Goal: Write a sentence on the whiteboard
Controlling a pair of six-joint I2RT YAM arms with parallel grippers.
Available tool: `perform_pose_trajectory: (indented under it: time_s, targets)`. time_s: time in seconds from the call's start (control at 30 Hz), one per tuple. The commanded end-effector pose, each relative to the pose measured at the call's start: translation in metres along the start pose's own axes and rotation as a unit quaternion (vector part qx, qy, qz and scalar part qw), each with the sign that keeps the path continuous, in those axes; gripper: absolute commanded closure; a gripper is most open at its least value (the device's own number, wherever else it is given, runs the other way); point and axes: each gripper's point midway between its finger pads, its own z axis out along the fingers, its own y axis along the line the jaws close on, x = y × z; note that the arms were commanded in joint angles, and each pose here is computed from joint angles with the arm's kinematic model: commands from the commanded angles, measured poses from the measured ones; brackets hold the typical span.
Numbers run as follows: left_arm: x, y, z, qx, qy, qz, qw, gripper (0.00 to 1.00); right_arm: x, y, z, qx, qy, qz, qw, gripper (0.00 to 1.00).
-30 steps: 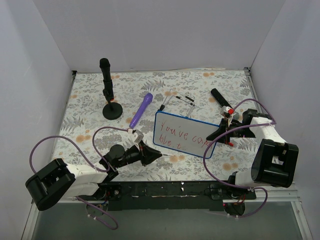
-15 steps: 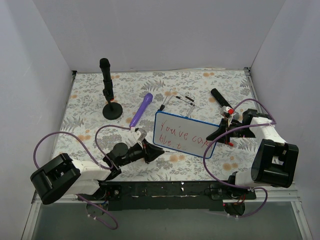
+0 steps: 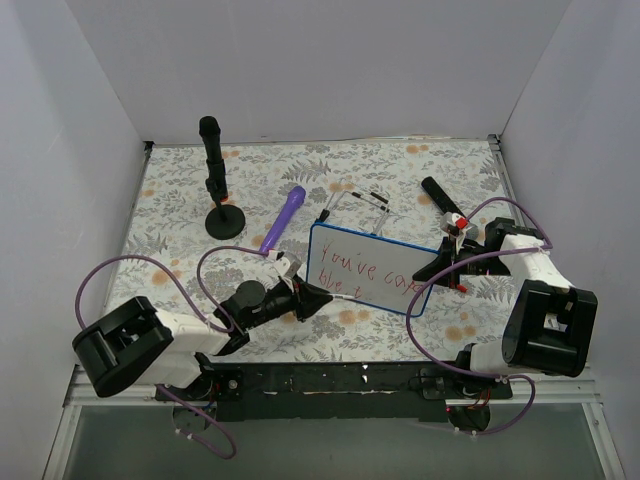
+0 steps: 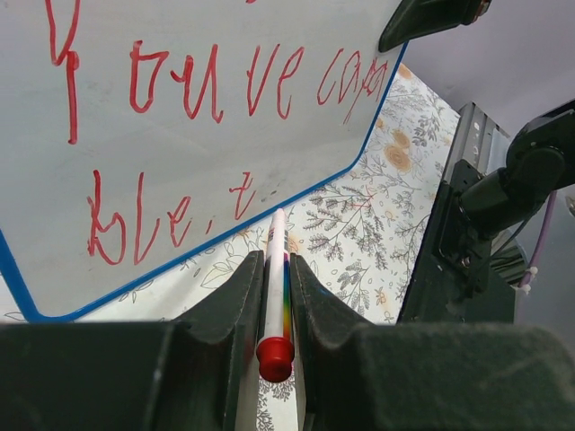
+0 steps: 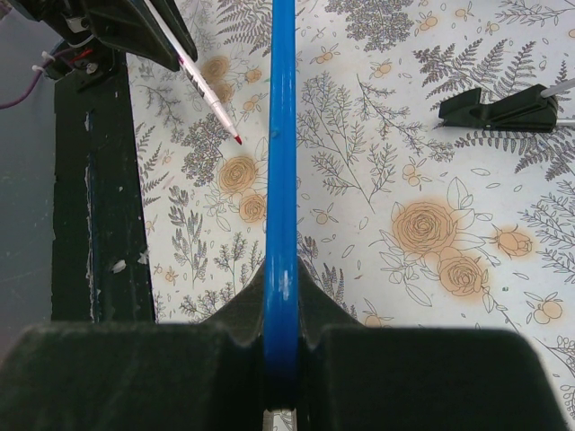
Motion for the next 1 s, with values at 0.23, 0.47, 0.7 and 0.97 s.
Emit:
perform_pose_trajectory:
  time_s: [0.23, 0.47, 0.7, 0.97]
  targets:
    - [-0.012, 0.004, -0.017, -0.026, -0.02, 0.032, 0.999, 1.0, 0.012, -0.002, -0.004, 0.011, 0.041, -0.015, 0.999, 0.99]
    - [-0.016, 0.003, -0.028, -0.03, -0.035, 0.023, 0.999, 1.0, 0.012, -0.002, -0.004, 0.011, 0.041, -0.014, 0.999, 0.99]
    - [-0.019, 0.004, -0.032, -0.041, -0.037, 0.014, 0.998, 1.0, 0.012, -0.002, -0.004, 0.011, 0.042, -0.015, 0.999, 0.99]
    - [-0.023, 0.003, -0.035, -0.042, -0.045, 0.014, 0.998, 1.0, 0.012, -0.002, -0.004, 0.012, 0.042, -0.016, 0.999, 0.99]
